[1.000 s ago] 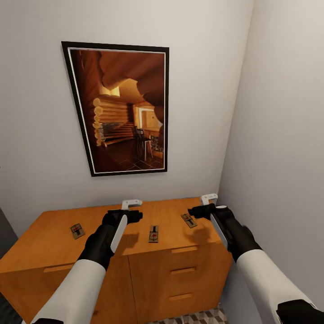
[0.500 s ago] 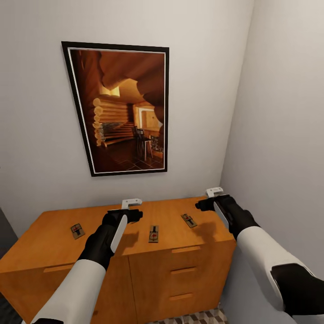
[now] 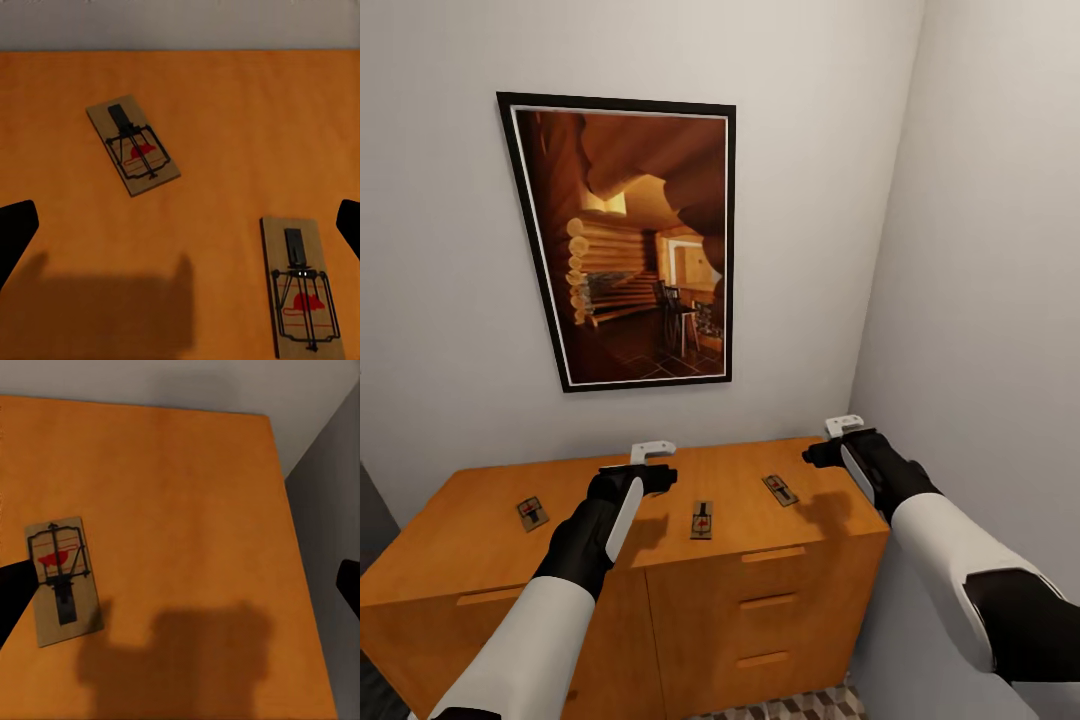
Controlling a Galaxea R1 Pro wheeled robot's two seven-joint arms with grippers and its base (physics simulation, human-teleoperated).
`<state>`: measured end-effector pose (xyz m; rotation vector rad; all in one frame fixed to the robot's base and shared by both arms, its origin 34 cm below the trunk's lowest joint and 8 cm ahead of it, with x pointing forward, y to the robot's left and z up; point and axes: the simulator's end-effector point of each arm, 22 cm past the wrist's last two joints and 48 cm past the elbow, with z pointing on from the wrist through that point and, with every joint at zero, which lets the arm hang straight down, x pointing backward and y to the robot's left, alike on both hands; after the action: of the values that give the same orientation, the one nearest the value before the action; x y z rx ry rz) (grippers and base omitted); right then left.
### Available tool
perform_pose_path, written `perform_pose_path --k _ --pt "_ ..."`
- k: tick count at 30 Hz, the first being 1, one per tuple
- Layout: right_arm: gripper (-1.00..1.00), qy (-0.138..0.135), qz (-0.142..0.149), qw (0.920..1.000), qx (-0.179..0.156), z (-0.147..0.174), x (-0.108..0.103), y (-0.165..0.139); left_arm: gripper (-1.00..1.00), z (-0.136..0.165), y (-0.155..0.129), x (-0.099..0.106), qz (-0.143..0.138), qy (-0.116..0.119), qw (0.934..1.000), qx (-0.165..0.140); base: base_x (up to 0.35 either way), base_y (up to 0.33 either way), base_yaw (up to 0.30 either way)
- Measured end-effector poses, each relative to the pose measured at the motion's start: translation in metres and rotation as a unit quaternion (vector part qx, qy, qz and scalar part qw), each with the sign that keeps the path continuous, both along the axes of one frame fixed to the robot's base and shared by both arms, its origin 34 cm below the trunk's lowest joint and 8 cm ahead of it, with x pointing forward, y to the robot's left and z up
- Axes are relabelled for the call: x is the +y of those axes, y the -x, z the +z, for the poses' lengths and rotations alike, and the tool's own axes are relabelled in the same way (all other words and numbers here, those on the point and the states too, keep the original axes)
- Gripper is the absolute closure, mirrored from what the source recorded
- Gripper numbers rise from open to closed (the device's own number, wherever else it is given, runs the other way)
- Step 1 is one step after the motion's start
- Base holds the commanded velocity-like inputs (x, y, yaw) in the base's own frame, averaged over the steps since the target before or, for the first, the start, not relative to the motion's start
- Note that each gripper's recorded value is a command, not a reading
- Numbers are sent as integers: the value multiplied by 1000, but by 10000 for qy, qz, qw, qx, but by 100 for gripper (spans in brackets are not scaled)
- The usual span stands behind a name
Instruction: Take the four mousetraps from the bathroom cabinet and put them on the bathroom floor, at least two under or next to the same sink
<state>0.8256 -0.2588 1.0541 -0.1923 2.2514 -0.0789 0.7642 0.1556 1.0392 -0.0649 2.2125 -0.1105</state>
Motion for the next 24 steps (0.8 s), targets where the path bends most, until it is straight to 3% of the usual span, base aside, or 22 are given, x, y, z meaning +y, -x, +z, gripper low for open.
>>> perform_pose_path --k 7,12,17,24 --pt "-100 -42 65 10000 16 0 4 1 -100 0 0 0 1 1 10000 -4 62 0 0" --pt "-100 -144 326 9993 70 -2 18 3 -100 0 0 0 1 1 10000 -5 145 0 0" --pt "-100 -32 603 9981 117 -5 30 5 -100 0 0 0 0 0 10000 1 42 0 0" --pt "-100 57 758 9970 135 -7 37 7 -100 0 0 0 0 0 10000 3 11 0 0"
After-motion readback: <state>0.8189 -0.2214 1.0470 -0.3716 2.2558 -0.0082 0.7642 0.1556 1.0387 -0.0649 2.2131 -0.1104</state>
